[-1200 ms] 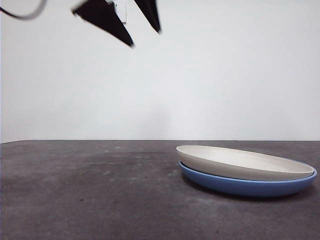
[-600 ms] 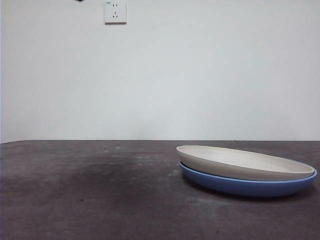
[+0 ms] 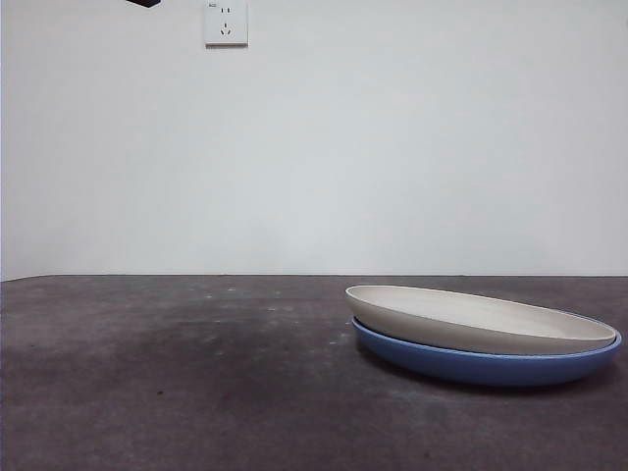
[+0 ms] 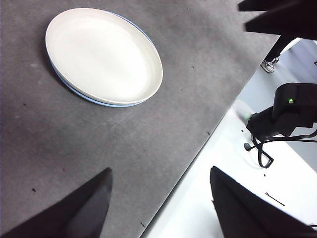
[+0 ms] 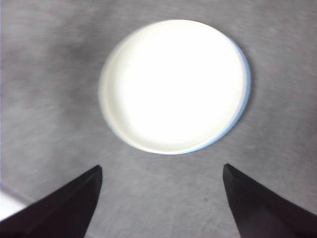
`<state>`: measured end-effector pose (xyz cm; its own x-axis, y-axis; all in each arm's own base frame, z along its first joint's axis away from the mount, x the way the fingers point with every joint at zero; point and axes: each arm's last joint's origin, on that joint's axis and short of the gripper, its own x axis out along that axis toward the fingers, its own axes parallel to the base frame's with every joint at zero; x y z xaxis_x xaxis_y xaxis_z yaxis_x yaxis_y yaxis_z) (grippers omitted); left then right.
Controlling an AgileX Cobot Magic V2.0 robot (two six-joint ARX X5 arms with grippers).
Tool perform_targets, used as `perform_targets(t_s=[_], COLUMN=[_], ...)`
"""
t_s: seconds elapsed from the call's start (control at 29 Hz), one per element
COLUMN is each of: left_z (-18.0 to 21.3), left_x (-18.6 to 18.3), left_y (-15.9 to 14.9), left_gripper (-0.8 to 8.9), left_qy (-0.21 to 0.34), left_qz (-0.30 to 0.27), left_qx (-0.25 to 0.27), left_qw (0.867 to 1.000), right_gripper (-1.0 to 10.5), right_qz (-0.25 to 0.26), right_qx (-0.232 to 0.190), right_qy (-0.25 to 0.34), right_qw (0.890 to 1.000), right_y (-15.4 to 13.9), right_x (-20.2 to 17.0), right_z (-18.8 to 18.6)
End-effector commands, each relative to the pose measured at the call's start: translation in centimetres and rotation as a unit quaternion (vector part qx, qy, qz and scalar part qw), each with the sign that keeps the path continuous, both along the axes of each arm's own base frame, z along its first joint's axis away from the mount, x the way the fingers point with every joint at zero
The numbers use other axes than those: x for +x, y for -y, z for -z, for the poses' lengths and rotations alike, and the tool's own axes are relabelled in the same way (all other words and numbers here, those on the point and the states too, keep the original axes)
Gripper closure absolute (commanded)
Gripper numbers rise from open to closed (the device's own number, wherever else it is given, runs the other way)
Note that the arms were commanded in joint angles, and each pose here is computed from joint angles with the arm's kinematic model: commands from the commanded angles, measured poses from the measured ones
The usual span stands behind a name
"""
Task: Pick up the white plate, put it on the blue plate, put it on desk
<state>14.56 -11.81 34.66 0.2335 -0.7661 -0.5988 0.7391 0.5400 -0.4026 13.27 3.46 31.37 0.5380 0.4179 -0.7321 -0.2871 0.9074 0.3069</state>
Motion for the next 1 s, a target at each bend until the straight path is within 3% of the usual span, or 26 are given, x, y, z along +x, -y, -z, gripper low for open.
perform_targets(t_s=[0.03,0.38,0.69,1.0], left_z=[-0.2,-0.1,-0.1,-0.1], left_x=[0.0,0.0,-0.1,-0.1], left_y=[0.2,0.2,0.1,0.1], left_gripper=[5.02,5.02,5.02,5.02], left_qy=[0.012,0.005,0.003,0.003], left_qz=[0.010,0.010,0.010,0.010], left_qx=[-0.002,0.003,0.005,0.005], left_qw=[1.000,1.000,1.000,1.000], right_gripper=[5.6,5.6,5.6,7.2], right_qz=[0.041,0.063,0.077,0.076], right_qx=[0.000,-0.030,-0.067,-0.067], right_qy=[-0.027,-0.088,-0.129,-0.134], right_qw=[0.999,0.994,0.986,0.986], right_y=[-0.3,-1.3,-1.0,-1.0], right_x=[1.9,9.3,12.9,14.2], right_z=[1.7,7.9,12.5,14.5])
